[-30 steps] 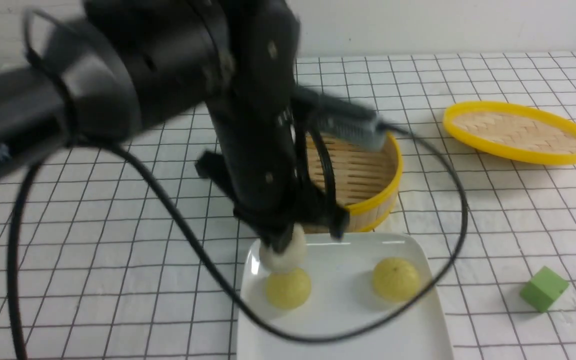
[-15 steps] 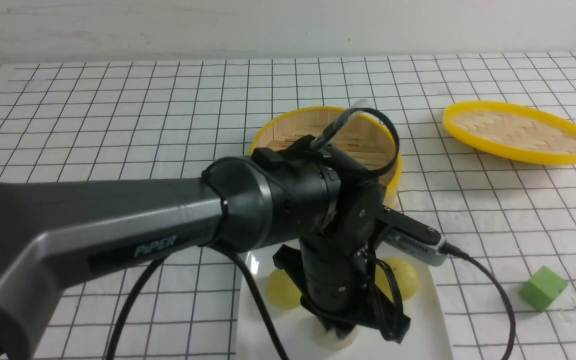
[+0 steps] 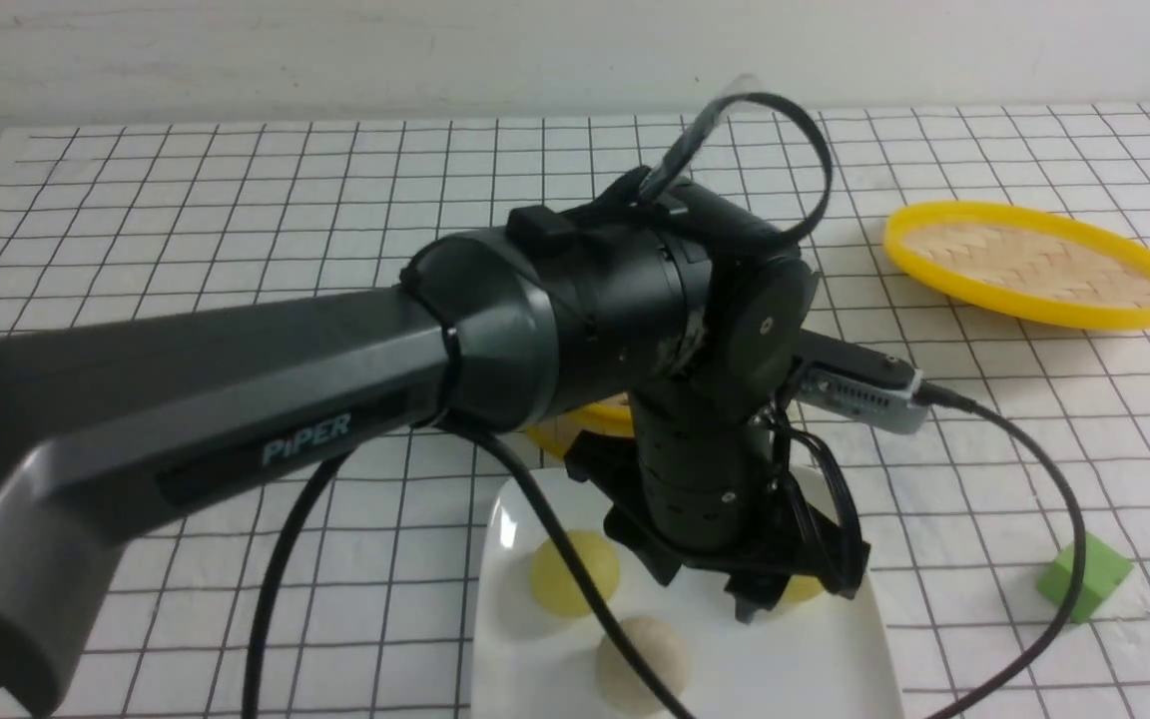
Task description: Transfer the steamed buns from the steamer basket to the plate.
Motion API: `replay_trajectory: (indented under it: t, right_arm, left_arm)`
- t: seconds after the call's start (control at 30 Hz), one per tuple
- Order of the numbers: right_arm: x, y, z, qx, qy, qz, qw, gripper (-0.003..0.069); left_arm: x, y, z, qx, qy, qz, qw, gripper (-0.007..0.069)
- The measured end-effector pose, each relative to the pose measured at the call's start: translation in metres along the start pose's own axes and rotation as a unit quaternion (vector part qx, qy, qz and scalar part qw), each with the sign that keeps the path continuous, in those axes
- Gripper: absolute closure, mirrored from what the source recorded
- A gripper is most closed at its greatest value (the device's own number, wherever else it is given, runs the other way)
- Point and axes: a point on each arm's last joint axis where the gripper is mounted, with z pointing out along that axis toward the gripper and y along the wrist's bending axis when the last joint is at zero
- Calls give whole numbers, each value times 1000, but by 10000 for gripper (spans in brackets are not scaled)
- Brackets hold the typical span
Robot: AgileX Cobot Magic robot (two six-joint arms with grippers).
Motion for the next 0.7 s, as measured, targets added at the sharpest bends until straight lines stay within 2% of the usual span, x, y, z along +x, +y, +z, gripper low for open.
replay_trajectory:
  t: [0.1,0.2,0.47,0.7]
  right_arm:
    - [21,-6,18,2,-72,21,997,671]
    - [32,-9,39,3,-97,26,995,669]
    - [44,-14,60,5,-125,27,992,667]
    - [43,-14,60,4,-134,28,991,664]
  left_arm:
    - [1,1,-2,-9,7,3,1000,217]
    - [1,2,-2,-13,8,4,1000,224]
    - [0,3,-2,-18,7,7,1000,257]
    - [0,4,-3,-25,4,11,1000,328]
